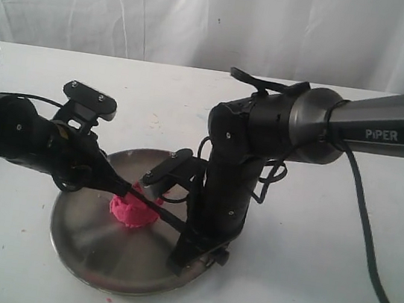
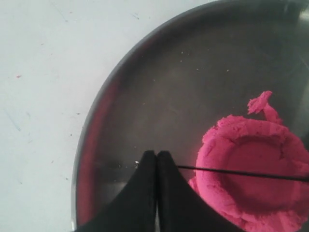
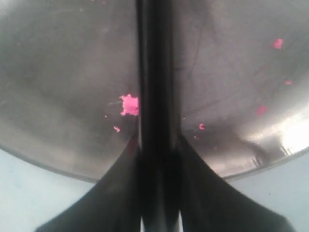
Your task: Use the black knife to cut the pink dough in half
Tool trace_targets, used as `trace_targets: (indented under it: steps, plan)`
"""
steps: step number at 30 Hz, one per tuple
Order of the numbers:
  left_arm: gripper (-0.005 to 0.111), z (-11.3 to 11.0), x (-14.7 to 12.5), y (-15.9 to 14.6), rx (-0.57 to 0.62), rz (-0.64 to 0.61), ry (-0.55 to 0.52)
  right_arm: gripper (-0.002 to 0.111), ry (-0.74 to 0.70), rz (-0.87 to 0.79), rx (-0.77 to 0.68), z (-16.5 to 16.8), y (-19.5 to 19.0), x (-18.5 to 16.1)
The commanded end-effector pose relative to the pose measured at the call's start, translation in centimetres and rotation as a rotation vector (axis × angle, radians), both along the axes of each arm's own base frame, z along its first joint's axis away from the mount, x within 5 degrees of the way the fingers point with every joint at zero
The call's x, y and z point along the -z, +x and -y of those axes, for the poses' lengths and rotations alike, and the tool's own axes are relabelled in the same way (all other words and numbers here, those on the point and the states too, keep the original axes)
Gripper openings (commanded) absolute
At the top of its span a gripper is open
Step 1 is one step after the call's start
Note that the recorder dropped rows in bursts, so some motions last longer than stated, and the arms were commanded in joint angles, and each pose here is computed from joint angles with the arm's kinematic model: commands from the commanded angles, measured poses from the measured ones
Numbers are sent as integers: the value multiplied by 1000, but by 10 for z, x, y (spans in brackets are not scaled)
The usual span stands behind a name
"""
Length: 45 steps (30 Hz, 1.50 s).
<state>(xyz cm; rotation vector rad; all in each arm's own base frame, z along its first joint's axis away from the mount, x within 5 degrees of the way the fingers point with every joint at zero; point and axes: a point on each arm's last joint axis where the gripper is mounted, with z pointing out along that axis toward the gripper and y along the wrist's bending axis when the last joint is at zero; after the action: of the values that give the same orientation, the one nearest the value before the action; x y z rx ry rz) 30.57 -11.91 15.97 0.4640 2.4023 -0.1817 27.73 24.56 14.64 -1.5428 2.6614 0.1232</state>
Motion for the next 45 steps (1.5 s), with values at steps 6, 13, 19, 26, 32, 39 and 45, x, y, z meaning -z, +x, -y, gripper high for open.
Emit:
trace_targets:
  steps: [6, 13, 19, 26, 32, 39, 45]
  plan:
    - [0, 2, 8, 0, 8, -26, 9, 0, -19, -18, 0, 0, 1, 8]
    - [0, 2, -3, 1, 2, 24, -4, 0, -19, -18, 0, 0, 1, 8]
    - [0, 0, -26, -3, 19, 89, -14, 0, -19, -18, 0, 0, 1, 8]
    - [0, 1, -10, 6, 27, 119, 18, 0, -19, -23, 3, 0, 0, 8]
    - [0, 3, 7, 10, 46, 111, 47, 0, -18, -21, 2, 0, 1, 8]
    - [0, 3, 37, 11, 44, 22, 71, 0, -11, -15, 4, 0, 1, 8]
    - [0, 3, 60, 11, 46, -39, 94, 0, -9, -12, 4, 0, 2, 8]
